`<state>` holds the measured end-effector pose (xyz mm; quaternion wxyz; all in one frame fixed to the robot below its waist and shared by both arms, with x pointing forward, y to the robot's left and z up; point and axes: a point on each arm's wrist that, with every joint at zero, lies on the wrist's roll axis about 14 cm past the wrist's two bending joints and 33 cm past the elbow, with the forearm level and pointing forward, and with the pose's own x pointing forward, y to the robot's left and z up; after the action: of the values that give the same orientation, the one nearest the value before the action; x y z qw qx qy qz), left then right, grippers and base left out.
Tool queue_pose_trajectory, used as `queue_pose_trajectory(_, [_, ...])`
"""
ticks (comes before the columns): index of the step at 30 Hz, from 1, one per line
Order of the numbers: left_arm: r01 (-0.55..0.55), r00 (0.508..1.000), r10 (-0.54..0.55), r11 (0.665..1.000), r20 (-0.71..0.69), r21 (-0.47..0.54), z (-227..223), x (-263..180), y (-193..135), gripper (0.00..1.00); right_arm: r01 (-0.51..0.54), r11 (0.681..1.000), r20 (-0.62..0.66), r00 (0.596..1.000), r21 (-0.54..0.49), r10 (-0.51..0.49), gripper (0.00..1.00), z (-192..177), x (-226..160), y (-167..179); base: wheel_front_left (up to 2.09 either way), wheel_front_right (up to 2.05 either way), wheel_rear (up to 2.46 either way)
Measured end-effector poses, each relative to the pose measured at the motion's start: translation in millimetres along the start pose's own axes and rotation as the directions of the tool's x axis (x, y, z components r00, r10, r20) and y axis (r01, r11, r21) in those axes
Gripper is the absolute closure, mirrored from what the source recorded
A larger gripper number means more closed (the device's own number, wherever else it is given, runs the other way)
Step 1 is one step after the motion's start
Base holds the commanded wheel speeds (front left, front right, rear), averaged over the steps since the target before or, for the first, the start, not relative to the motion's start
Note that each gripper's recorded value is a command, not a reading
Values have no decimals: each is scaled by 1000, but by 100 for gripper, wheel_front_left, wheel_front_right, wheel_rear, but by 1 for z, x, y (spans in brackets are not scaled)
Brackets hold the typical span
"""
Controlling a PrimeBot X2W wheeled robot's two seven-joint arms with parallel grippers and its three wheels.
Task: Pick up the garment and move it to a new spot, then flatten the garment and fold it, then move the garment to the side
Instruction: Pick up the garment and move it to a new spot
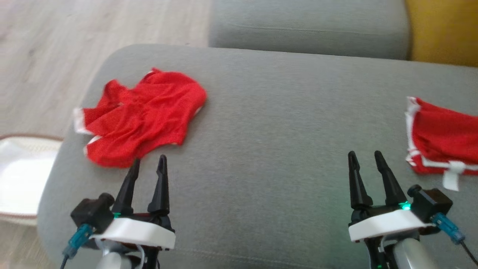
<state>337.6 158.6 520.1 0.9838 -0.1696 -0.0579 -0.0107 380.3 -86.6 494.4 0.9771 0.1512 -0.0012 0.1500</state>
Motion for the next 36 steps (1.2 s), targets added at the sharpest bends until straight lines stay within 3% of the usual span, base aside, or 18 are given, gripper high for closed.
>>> queue_pose_trajectory(9, [-160,986,159,987,48,18,17,-24,48,0,-151,988,-62,986,15,152,0,-21,20,48,0,0,0])
queue_pose_trajectory(20, [-288,954,284,957,98,25,33,-53,82,0,-275,961,-111,954,41,278,0,-39,31,91,0,0,0])
queue_pose_trajectory(28, [-302,949,298,953,103,26,35,-55,87,0,-283,958,-118,951,48,287,0,-41,30,94,0,0,0])
queue_pose_trajectory(36, [-308,949,303,950,86,53,31,-45,92,0,-232,971,-126,963,56,237,0,-46,32,75,0,0,0])
